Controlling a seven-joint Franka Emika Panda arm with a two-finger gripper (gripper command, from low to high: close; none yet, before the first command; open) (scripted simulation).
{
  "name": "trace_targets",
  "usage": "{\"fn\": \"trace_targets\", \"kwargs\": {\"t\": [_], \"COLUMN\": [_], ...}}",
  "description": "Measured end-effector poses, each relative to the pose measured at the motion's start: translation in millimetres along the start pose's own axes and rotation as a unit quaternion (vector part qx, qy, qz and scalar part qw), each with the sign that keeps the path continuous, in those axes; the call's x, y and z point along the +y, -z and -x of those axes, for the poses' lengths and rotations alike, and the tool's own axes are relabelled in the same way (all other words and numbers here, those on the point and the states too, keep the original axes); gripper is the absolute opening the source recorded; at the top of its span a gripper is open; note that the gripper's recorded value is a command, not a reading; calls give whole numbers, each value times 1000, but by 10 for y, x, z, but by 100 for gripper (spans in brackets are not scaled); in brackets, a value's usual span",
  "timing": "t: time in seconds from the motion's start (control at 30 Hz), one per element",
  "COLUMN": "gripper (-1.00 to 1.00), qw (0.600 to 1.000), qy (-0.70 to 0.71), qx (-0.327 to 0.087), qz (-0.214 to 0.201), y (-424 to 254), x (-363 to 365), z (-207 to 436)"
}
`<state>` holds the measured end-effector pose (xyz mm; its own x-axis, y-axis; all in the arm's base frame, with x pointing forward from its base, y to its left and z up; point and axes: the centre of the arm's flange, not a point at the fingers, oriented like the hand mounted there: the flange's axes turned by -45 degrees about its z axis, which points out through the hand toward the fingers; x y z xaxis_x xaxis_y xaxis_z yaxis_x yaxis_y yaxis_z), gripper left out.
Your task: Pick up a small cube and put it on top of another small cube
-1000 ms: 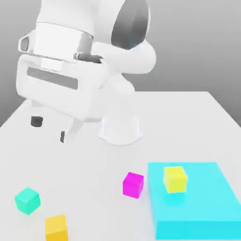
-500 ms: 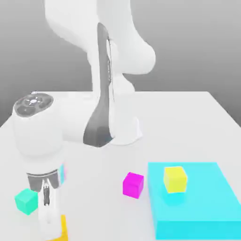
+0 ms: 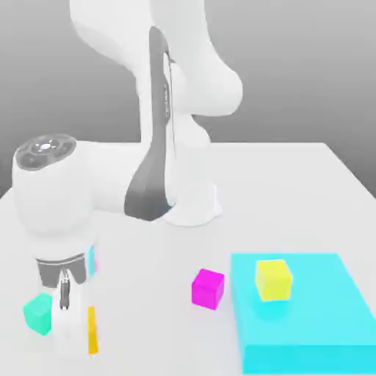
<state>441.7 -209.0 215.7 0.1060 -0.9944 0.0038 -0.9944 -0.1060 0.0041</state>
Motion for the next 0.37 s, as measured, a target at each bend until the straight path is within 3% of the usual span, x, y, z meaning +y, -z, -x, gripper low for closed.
{"fn": "trace_targets", "kwargs": {"t": [0.1, 0.27, 0.3, 0.37], "gripper": [-100, -100, 100, 100], "qw": [997, 995, 995, 995], "qy": [-78, -102, -102, -102], "qx": [-1, -1, -1, -1], "qz": [-2, -3, -3, -3], "y": [182, -292, -367, -367], "x": [472, 613, 619, 619], "z": [-361, -461, -458, -458]}}
